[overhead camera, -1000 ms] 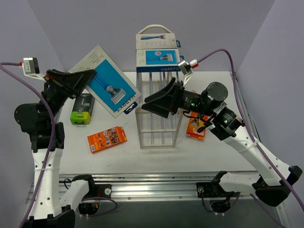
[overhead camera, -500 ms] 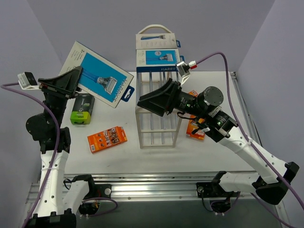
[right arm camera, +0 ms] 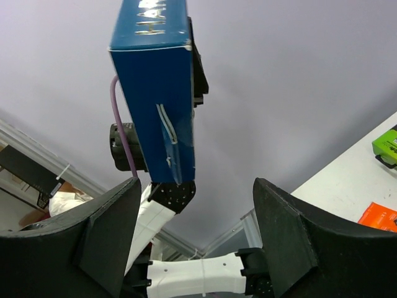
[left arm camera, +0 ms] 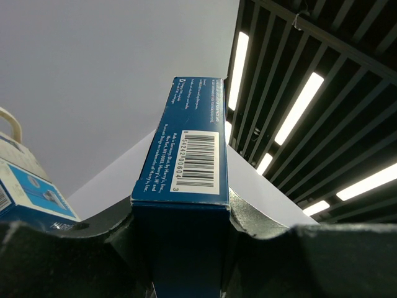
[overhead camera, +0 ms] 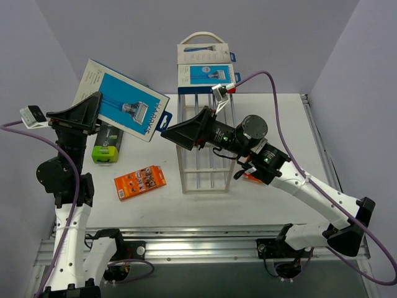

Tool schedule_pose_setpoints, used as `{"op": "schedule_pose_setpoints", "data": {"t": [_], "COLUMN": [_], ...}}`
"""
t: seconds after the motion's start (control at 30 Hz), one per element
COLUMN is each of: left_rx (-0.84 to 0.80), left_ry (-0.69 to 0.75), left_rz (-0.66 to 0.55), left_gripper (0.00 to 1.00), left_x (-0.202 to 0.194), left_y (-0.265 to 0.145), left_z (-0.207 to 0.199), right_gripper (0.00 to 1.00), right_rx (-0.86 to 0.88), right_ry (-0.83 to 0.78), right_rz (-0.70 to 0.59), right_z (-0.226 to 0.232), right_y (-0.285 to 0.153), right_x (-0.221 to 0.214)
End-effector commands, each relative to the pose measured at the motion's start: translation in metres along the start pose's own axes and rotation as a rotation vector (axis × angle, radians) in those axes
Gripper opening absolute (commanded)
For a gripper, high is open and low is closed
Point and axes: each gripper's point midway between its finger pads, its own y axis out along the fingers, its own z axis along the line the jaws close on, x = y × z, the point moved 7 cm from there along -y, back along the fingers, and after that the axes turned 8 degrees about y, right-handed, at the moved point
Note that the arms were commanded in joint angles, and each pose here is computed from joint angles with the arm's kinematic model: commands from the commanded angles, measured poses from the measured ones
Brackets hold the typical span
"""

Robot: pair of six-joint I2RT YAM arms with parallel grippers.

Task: Place and organize the shaving razors onto the shelf
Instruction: Pass the shaving razor from the left arm to the right

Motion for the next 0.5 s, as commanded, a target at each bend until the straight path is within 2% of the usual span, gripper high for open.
{"op": "schedule_pose_setpoints", "data": {"t": [0.0,0.2,0.47], "left_rx": [-0.043,-0.002,-0.002], "left_ry": [-0.013,-0.030,-0.038], "left_rz": [-0.045,-0.062,-0.068], "left_gripper": [0.02,0.02,0.02], "left_x": [0.004,0.002,0.002], "left_y": [-0.003,-0.009,-0.010], "left_z": [-0.008,0.007,0.009], "right_gripper": [0.68,0.68,0.68], "right_rx": [0.104,0.119,0.116], "right_ry": [-0.036,-0.020,-0.016], "right_rz": [-0.082,-0.061,-0.067], "right_z": [0.029,0.030,0.031], "right_y": [0.008,0.024,0.035], "right_x": [0.015,0.005,0.000]}}
